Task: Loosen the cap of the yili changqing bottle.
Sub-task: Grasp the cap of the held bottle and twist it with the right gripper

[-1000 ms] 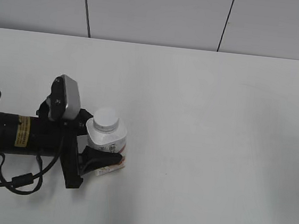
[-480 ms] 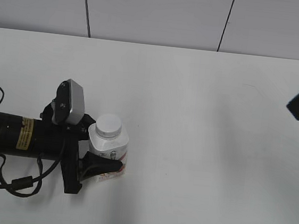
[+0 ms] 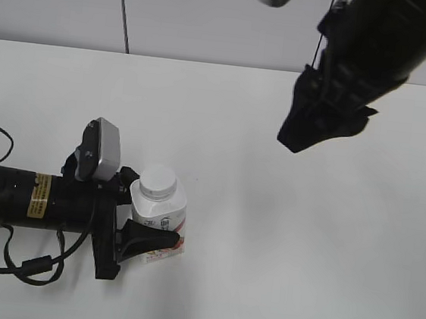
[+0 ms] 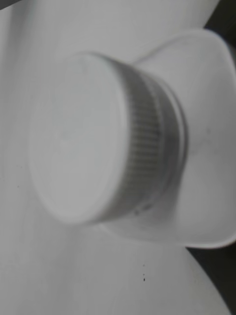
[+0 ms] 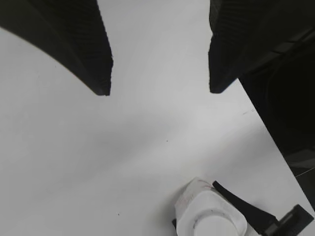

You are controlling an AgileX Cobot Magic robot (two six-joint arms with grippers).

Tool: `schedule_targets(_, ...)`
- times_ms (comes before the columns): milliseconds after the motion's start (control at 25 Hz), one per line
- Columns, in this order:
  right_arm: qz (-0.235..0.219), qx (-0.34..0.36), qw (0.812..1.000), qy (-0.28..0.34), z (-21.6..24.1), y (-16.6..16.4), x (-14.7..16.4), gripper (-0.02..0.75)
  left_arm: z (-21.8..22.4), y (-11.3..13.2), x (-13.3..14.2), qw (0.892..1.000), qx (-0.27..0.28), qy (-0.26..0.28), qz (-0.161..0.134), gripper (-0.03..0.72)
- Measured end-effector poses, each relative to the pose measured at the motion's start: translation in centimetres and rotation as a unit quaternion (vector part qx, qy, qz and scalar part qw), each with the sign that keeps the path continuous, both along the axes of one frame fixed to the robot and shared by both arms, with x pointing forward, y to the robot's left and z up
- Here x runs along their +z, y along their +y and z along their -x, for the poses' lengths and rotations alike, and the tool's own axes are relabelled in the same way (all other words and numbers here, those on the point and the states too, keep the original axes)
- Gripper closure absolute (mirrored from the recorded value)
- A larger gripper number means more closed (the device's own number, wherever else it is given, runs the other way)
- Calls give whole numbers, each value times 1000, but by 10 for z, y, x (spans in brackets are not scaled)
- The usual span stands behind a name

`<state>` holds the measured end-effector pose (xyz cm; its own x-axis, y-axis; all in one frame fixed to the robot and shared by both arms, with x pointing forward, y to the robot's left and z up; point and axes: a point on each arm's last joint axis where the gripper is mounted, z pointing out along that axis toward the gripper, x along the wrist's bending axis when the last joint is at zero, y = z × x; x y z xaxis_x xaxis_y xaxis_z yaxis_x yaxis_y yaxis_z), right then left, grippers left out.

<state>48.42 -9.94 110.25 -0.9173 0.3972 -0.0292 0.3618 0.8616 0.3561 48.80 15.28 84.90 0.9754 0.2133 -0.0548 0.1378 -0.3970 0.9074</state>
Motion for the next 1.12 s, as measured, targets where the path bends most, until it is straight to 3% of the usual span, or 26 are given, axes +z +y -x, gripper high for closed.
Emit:
schedule_targets(160,10,26,1000,13,-13,31,-9,247,0,0,0,1000,0,-1,0,240)
schedule_targets(520,0,-11,999,41,-33,95,-31,247,0,0,0,1000,0,0,1,240)
schedule_targets(1120,30,-30,995,93,-22,128,-71,247,-1,0,0,1000,4,0,2,241)
